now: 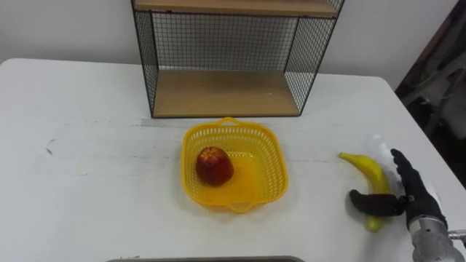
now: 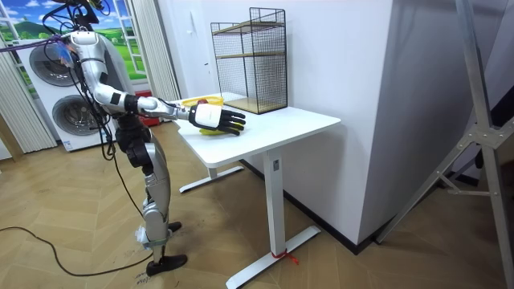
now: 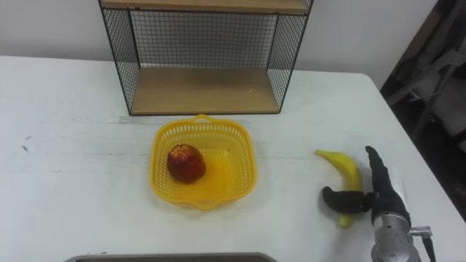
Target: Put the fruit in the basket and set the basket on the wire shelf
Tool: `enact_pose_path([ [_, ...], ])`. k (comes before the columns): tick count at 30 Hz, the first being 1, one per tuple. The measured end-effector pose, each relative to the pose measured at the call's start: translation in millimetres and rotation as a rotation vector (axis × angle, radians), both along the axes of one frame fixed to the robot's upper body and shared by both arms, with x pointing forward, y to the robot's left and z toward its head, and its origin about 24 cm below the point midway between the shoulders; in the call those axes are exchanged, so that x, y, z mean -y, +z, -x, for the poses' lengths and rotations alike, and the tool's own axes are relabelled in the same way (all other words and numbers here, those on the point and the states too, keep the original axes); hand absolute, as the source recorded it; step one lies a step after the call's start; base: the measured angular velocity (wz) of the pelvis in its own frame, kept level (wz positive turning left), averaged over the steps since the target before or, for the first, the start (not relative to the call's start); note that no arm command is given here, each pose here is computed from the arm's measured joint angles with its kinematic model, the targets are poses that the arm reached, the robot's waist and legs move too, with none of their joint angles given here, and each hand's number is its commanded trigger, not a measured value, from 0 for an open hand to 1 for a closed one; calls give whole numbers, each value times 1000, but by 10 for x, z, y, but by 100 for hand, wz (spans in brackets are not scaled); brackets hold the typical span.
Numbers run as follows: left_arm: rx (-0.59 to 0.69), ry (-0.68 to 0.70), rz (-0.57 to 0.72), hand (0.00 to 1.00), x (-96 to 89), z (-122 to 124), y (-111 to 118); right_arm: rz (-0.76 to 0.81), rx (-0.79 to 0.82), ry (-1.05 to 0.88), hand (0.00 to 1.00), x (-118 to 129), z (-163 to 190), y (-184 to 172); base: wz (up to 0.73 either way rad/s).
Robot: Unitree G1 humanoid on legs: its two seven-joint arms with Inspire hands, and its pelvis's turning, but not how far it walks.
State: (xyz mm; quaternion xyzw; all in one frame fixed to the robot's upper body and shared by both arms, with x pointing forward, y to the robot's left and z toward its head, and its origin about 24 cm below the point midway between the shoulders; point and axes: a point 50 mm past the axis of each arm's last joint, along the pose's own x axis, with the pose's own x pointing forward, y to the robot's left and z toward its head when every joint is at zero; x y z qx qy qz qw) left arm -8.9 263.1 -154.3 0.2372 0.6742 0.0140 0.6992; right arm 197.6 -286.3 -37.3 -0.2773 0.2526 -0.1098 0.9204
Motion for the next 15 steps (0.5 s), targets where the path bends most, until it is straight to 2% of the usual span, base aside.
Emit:
enact_pose_path([
  [8,-12,6,2,0,-2,11,0,30,-74,84,0,-25,-19,-16,0],
  [9,-12,6,3,0,-2,9,0,38,-79,91,5,-26,-22,-14,0],
  [11,-7,4,10,0,-1,-7,2,53,-96,115,89,-34,-31,-6,0],
  [12,-9,5,13,0,-1,-3,2,57,-99,119,100,-35,-34,-4,0],
  [15,-11,6,17,0,0,1,2,74,-108,128,100,-31,-73,18,0],
])
